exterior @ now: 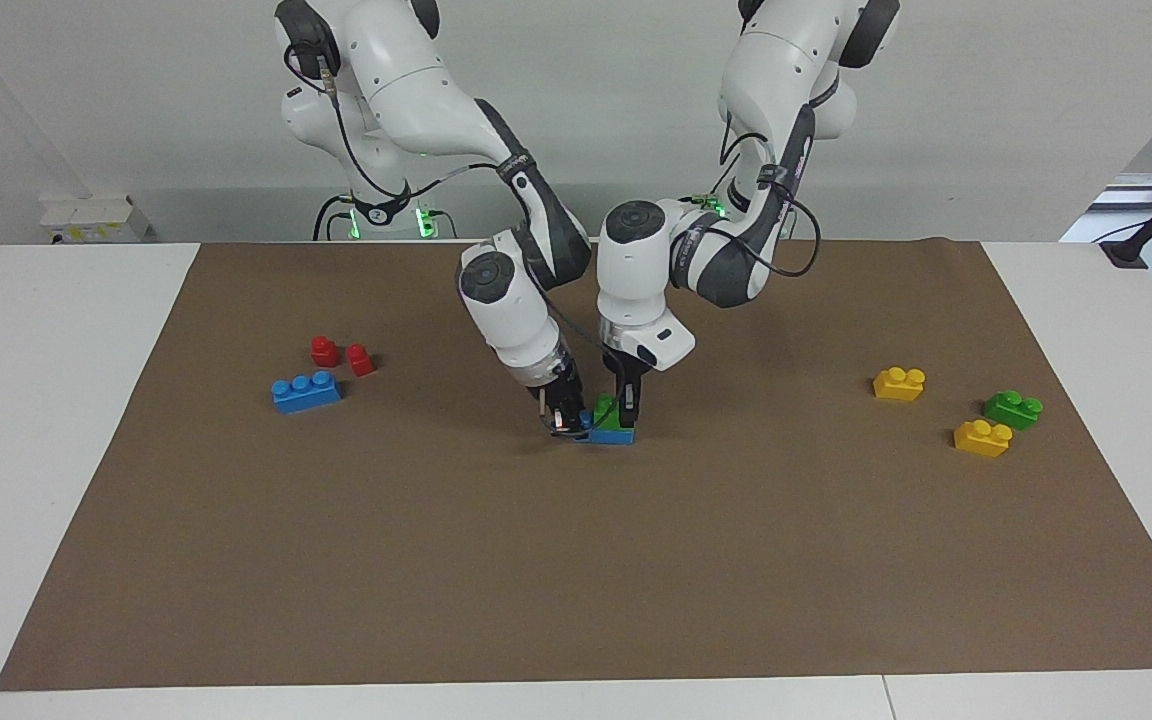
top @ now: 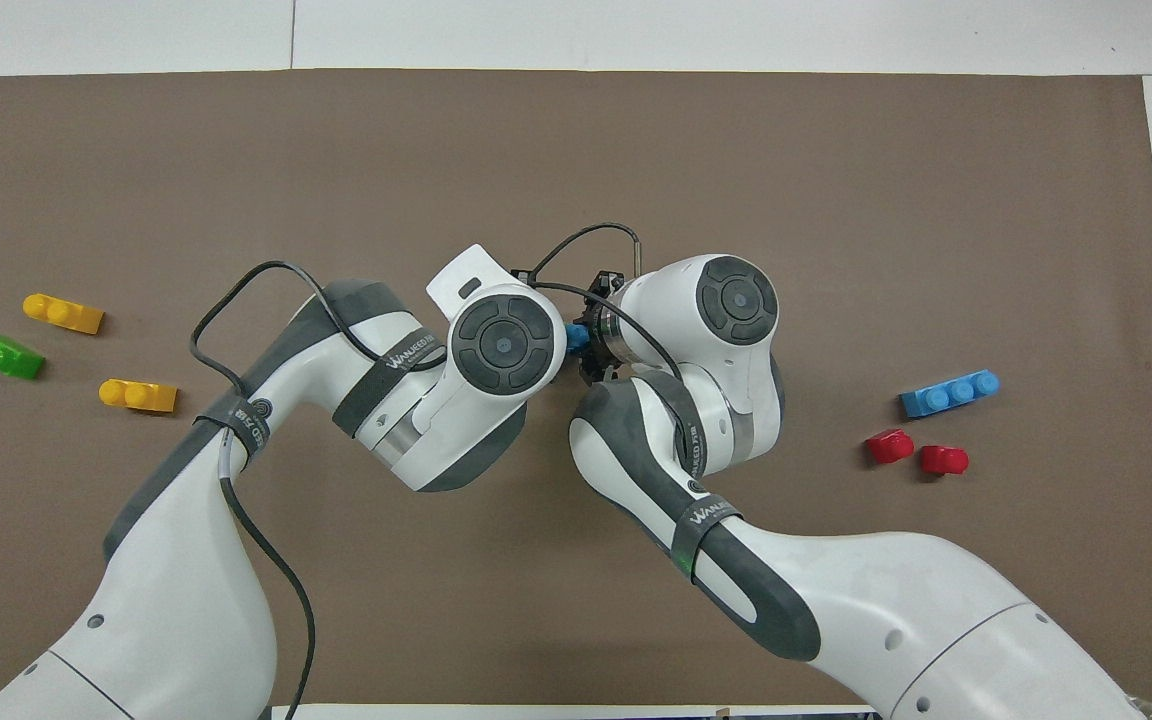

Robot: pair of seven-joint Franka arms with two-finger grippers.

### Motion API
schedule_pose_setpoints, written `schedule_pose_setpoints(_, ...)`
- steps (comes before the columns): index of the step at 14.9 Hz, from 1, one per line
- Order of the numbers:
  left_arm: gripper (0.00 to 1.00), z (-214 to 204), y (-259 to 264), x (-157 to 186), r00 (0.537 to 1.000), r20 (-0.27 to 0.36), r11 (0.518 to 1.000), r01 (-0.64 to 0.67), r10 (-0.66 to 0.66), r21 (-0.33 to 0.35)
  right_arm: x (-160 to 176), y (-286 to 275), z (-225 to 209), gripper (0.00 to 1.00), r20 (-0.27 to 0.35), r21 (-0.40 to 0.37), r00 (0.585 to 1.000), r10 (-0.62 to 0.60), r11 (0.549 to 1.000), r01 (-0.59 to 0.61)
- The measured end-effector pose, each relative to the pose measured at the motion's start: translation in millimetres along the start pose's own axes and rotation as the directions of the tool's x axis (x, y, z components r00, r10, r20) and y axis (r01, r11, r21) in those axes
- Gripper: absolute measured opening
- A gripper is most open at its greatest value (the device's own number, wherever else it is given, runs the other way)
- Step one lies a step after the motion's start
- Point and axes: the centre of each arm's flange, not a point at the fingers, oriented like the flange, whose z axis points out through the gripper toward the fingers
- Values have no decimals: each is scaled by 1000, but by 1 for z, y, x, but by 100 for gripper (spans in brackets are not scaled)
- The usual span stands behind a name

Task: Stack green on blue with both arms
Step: 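Press the green brick onto the blue brick between both grippers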

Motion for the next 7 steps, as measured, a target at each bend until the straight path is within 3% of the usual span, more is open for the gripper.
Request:
schedule_pose_setpoints(2,49,1,1,1,1000,-3,1000,-10,10,-1,0,0,0,34,0,0,1000,1,1000,-1)
schedule_pose_setpoints(6,93,-5,14,15,1000,-5,1000,-8,8,-19,1,-1,-1,34,-1,2,1000,2,1000,-2)
schedule_pose_setpoints(7,100,-8,19,21,1000,-5,1000,0,0,-26,2,-2,-1,34,-1,2,1000,3,1000,-3)
